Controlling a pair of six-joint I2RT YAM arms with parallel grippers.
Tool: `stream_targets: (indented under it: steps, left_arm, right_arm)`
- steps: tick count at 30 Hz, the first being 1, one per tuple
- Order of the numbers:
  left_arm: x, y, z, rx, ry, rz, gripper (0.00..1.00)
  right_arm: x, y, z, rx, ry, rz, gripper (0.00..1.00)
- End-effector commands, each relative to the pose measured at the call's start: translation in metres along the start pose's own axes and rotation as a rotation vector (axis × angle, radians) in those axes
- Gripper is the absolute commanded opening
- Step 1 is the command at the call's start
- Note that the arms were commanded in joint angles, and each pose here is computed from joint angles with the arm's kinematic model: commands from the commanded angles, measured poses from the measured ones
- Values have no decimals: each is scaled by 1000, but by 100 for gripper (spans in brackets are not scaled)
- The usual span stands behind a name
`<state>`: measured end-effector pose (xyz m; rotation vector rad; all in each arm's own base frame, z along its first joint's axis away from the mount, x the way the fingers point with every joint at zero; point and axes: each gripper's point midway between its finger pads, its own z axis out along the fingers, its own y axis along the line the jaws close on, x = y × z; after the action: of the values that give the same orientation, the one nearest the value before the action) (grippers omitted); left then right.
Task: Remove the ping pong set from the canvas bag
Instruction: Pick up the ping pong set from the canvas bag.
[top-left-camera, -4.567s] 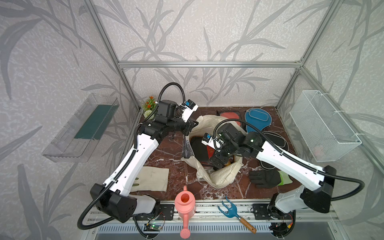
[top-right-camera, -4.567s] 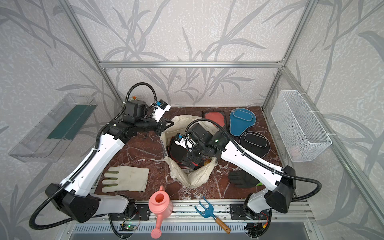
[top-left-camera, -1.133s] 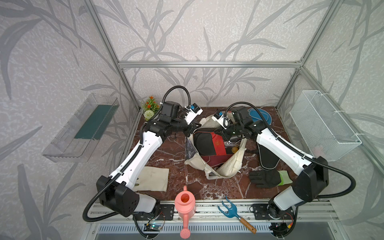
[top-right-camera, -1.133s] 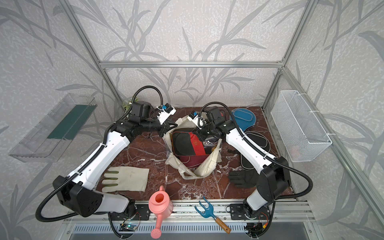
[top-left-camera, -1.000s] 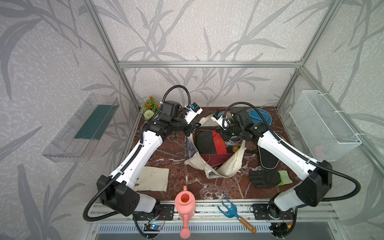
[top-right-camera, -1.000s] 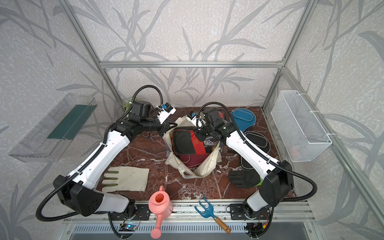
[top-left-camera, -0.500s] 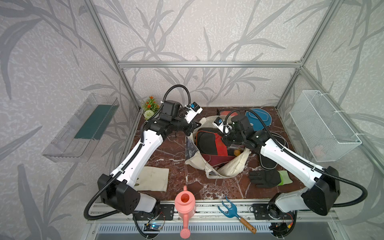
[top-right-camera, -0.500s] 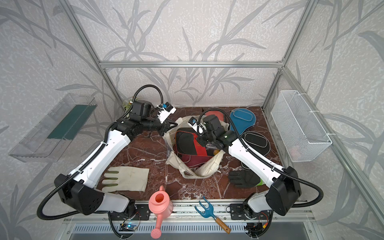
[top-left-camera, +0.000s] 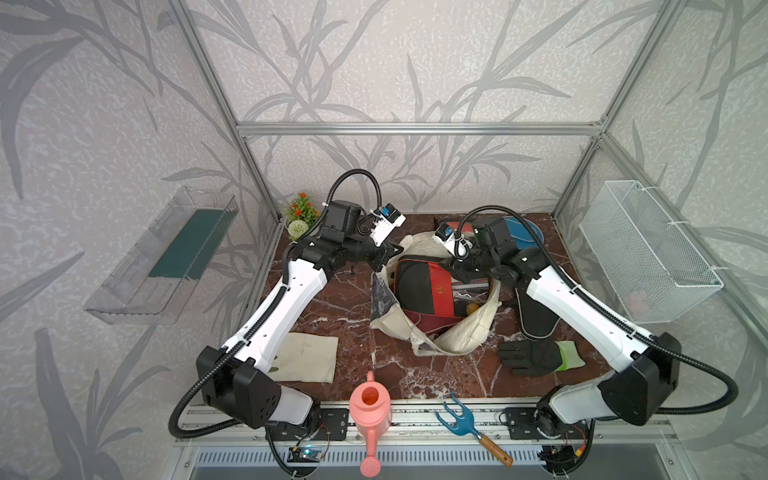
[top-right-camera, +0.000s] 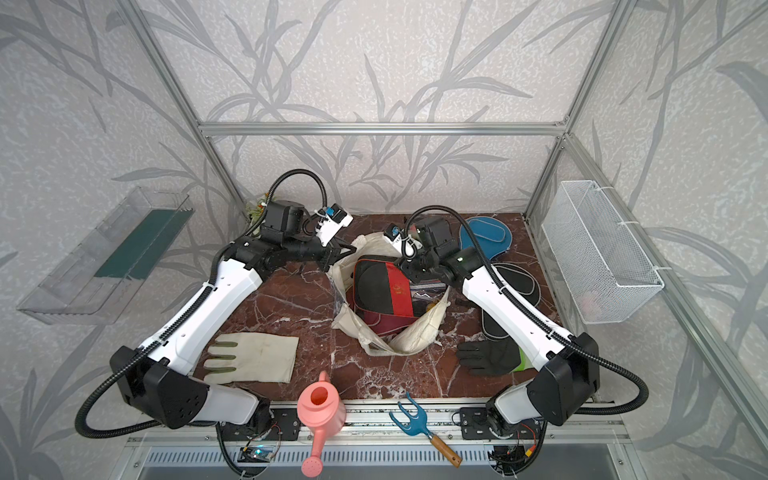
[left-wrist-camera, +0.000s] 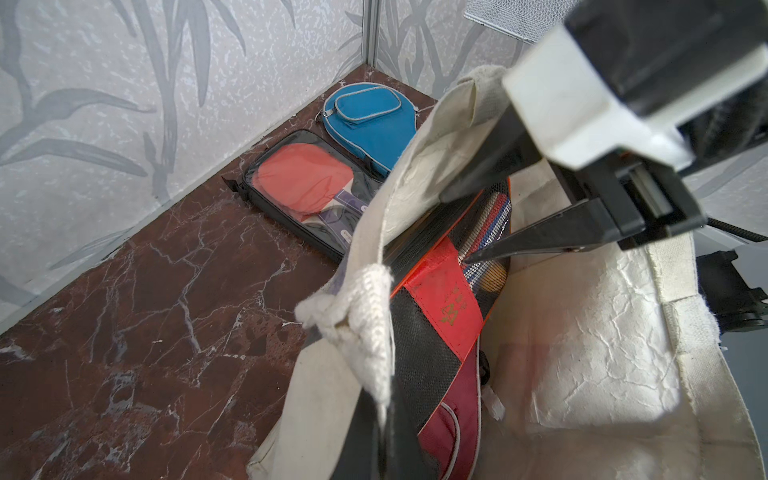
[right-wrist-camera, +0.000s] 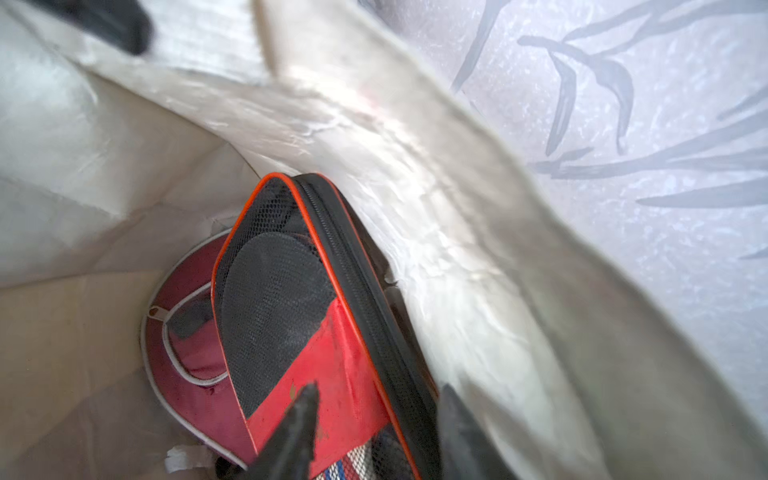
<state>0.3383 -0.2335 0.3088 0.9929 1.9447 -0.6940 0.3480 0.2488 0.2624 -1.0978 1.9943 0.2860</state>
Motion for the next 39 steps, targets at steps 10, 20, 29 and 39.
stream_targets:
  steps: [10, 20, 29, 39]
  left_arm:
    - [-2, -12, -2, 46, -9, 32, 0]
    - [-6, -17, -2, 82, -19, 42, 0]
    - [-5, -20, -3, 95, -18, 53, 0]
    - [-4, -21, -4, 92, -17, 61, 0]
  right_arm:
    - [29, -18, 8, -2, 164, -16, 85]
    - [44, -21, 29, -68, 247, 4, 97]
    - [79, 11, 49, -310, 450, 61, 97]
    - [76, 29, 35, -417, 453, 74, 41]
